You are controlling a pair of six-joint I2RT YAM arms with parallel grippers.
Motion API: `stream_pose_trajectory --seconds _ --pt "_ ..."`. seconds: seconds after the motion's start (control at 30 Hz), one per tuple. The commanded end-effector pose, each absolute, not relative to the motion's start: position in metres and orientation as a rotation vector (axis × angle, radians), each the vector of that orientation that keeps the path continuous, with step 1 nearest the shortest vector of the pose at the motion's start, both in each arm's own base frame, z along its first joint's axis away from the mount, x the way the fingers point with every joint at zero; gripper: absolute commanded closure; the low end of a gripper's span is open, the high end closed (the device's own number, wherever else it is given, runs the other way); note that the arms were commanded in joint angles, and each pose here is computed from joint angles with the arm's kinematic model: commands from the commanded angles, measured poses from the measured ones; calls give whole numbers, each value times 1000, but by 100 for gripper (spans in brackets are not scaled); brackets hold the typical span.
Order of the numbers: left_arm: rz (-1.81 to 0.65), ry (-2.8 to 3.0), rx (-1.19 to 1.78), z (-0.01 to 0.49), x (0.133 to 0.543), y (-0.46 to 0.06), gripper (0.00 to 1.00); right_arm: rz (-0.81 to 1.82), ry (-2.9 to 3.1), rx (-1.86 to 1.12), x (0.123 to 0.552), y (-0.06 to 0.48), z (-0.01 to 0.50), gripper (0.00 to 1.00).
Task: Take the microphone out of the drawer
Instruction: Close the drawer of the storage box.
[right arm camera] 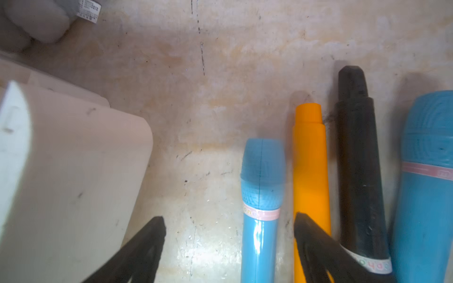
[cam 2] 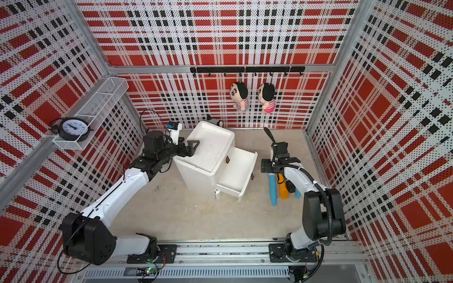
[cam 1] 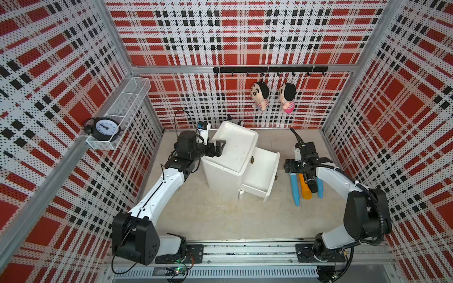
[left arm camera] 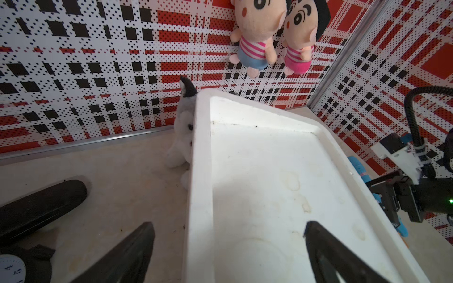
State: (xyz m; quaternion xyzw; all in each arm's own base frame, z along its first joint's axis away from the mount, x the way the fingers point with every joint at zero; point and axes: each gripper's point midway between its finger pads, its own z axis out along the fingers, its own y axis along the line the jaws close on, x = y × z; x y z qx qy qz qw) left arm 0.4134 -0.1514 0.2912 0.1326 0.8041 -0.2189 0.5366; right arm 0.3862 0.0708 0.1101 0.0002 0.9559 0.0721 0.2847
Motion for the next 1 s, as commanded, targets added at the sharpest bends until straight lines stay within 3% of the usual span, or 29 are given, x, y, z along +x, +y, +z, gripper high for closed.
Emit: stream_pose_trajectory --seconds 0.0,0.5,0.97 --pt "-503 1940 328 280 412 -151 2 212 2552 -64 383 86 109 8" --pt "-498 1937 307 281 420 -145 2 238 2565 -126 387 108 98 0" --pt "-499 1940 316 279 415 -150 2 267 2541 -192 386 142 104 0"
